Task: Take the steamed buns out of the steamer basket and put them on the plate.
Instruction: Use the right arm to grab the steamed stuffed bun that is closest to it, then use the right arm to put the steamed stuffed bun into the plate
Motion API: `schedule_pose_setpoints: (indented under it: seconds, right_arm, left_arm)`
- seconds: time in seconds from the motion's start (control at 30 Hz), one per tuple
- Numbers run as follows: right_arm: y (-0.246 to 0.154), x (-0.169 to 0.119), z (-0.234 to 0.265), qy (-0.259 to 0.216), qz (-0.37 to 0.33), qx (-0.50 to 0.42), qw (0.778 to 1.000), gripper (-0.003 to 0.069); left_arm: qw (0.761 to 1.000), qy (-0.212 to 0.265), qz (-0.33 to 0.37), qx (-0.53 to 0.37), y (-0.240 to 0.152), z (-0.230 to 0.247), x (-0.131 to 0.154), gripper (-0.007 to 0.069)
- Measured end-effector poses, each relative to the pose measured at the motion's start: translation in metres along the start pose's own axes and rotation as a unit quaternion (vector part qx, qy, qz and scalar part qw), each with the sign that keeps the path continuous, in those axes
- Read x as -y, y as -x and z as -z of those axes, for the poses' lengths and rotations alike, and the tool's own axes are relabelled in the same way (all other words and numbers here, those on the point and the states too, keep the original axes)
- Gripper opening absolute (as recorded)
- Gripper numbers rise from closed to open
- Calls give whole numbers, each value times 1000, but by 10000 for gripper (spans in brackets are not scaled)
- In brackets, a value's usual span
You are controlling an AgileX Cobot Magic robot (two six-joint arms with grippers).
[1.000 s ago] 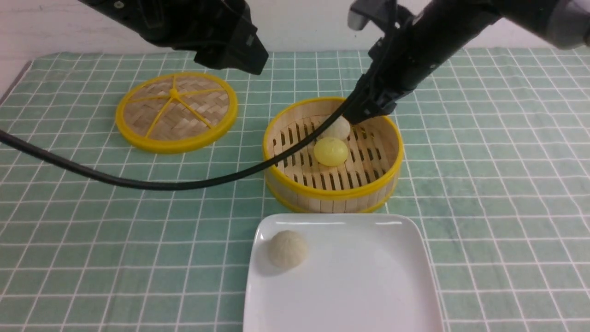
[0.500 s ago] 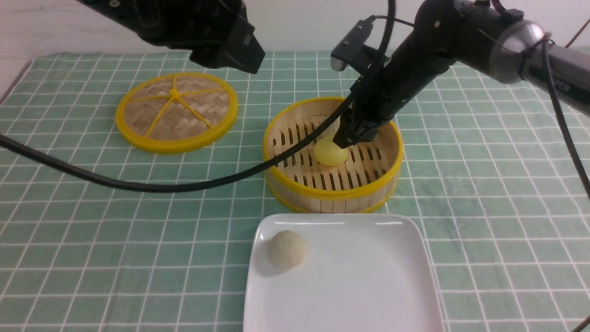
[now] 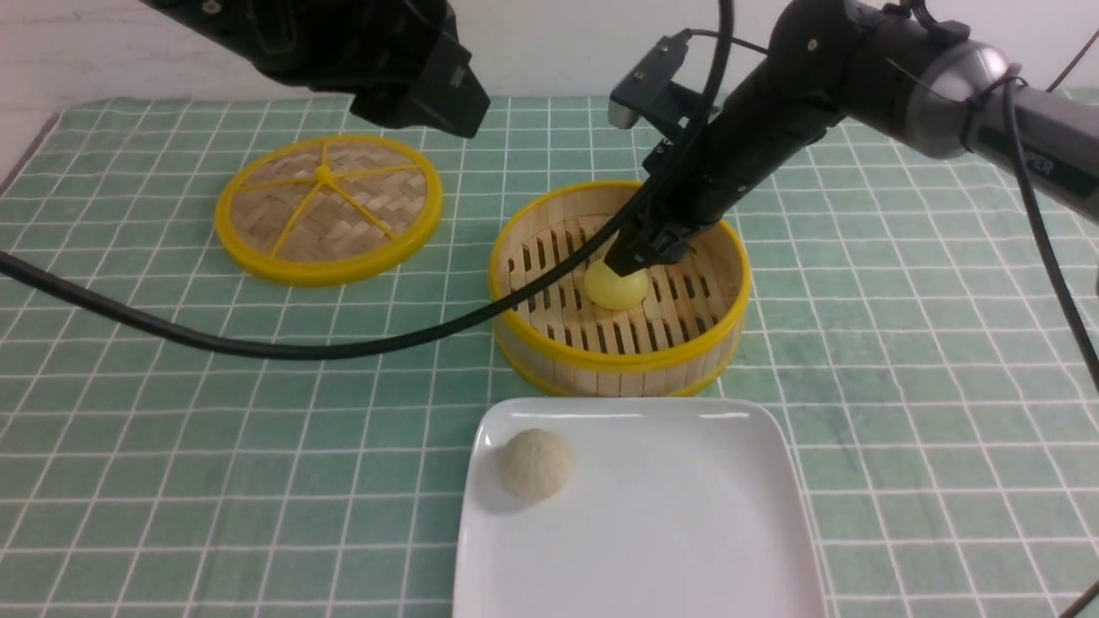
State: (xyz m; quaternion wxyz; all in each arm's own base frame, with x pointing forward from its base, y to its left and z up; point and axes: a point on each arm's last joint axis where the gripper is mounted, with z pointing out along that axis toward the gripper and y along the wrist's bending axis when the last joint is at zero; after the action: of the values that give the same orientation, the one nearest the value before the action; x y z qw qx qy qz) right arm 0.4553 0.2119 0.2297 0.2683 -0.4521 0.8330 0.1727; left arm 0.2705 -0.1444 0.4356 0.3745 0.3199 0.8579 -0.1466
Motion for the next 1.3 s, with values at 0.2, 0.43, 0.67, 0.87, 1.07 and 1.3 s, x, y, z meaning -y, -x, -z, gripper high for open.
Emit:
schedule_pose_setpoints:
  seconds: [0.2,0.43,0.67,0.87,1.07,1.3]
  right_arm:
    - [-9,4,-19,5,-11,-7,1000,384]
    - [-9,5,-21,4,-11,-7,1000,326]
    - [-11,2,-21,19,16,-16,1000,27]
    - [0,-4,-4,32,27,-2,999,13]
    - [41,-26,86,2,81,54,995,13]
    - [52,-72,206,-46,109,71,990,14]
  left_arm:
    - [1000,3,-2,-1,0,0,0,467]
    - [1000,6,-4,-2,0,0,-1,467]
    - [1000,9,-5,1,0,0,-2,461]
    - [1000,10,-5,1,0,0,-2,433]
    - [1000,20,-11,-1,0,0,-4,411]
    - [999,30,-13,25,5,0,-5,407]
